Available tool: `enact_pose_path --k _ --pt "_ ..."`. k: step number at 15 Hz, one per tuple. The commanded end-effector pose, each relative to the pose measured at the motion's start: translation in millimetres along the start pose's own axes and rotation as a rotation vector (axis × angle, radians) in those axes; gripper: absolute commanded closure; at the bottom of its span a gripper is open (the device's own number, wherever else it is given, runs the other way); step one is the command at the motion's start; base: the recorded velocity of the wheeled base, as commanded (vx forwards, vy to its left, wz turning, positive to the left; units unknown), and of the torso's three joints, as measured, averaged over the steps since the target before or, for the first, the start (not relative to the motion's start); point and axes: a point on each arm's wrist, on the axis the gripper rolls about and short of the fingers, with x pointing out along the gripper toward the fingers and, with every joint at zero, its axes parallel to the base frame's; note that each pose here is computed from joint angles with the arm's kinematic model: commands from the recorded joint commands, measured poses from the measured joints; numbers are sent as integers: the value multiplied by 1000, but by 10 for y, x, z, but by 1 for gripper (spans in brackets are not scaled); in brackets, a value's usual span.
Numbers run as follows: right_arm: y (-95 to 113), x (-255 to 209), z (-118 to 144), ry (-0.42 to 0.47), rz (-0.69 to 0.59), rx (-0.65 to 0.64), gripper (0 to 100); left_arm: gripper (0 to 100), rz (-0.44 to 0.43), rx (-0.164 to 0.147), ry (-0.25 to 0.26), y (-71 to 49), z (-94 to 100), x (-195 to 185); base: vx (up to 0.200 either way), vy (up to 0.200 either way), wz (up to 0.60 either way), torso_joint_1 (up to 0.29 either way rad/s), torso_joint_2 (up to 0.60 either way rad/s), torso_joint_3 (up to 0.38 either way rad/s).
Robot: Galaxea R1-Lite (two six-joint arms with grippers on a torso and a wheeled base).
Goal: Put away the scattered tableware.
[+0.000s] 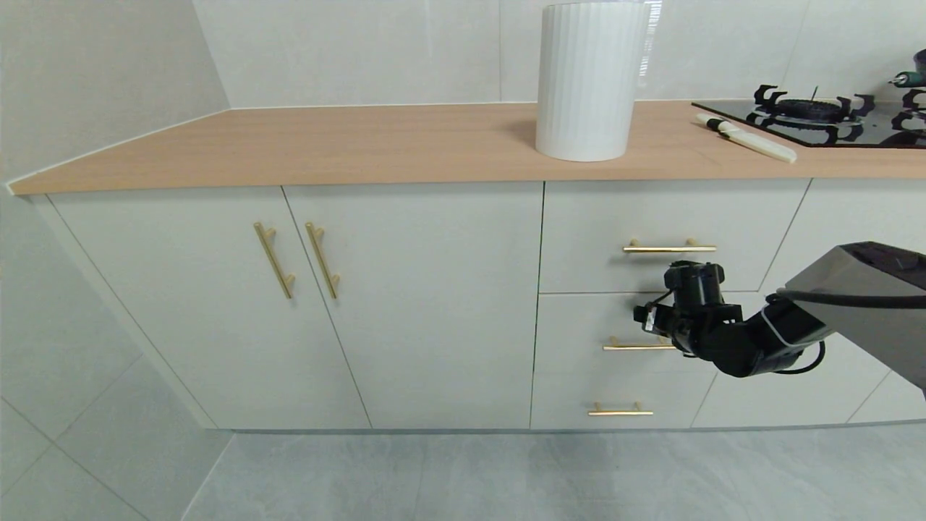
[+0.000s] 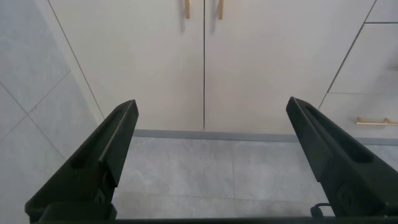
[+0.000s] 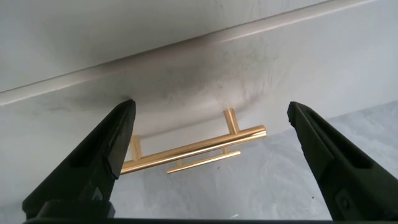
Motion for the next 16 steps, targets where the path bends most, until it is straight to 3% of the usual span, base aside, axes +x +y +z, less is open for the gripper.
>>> enact_pose_path --k 1,4,7,11,14,16 --pt "2 1 23 -14 -1 8 0 0 1 -1 0 0 0 0 0 0 0 0 0 0" --pt "-3 -75 103 -28 2 12 0 0 1 -1 0 0 0 0 0 0 0 0 0 0" --pt "-170 -625 310 -44 7 20 0 0 1 -1 0 0 0 0 0 0 0 0 0 0" --pt "-568 -1753 523 -151 44 60 0 0 1 -1 0 0 0 0 0 0 0 0 0 0" --pt "-951 -2527 319 -211 41 -1 0 0 1 -1 -1 0 2 0 0 0 0 0 0 0" --pt "-1239 -3069 219 -341 -1 -2 0 0 1 -1 -1 0 2 0 0 0 0 0 0 0"
